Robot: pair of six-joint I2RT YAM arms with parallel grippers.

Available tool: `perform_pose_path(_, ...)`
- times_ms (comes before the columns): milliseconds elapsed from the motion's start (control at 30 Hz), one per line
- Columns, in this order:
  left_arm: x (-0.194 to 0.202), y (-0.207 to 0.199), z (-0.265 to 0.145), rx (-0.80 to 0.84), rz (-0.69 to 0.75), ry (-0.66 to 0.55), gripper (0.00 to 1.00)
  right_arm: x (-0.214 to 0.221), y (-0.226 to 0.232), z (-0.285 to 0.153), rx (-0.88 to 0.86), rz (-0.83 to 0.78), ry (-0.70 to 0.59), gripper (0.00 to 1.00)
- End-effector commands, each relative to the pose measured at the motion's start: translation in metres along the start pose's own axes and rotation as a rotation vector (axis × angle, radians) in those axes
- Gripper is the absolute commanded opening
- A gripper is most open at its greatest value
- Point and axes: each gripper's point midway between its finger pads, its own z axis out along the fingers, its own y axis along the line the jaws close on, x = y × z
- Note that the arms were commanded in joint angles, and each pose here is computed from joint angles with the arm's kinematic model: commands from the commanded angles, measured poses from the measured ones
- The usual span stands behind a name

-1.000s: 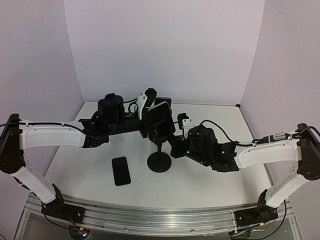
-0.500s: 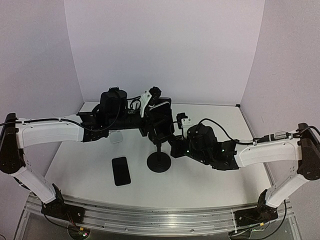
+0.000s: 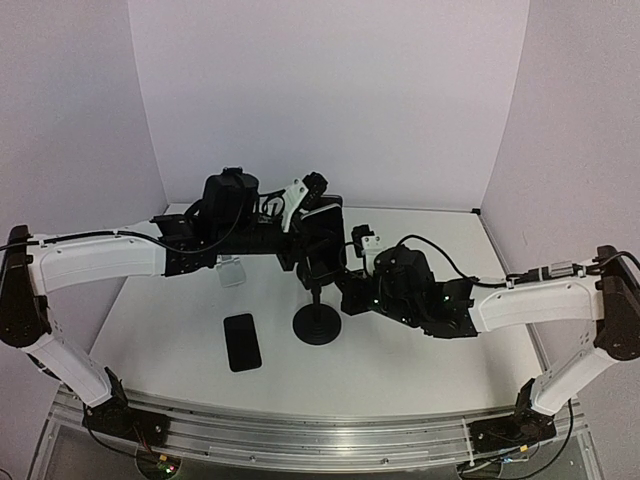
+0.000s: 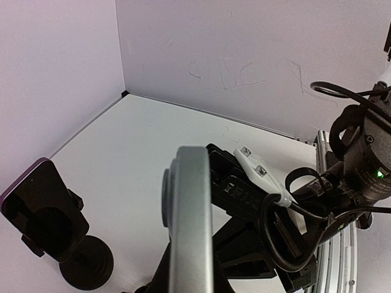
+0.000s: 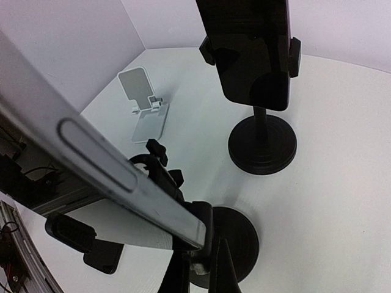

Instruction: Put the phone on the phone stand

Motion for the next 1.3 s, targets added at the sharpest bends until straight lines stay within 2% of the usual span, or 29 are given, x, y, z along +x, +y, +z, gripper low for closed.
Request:
perform_pose_path(0, 0.092, -0.004, -0.013, 0.013, -0.071, 0.372, 0.00, -0.038, -0.054, -0.004, 0.218, 0.069, -0.098, 0.00)
perform_pose_path(833, 0.107, -0.008, -0.018, 0.037, -0.100, 0.501, 0.00, -0.043, -0.071, -0.001, 0.277, 0.050, -0.074, 0.00)
perform_pose_path(1267, 0.130, -0.012, -0.020, 0.055, -0.144, 0.634, 0.00, -0.041, -0.067, -0.001, 0.252, 0.036, -0.058, 0.00)
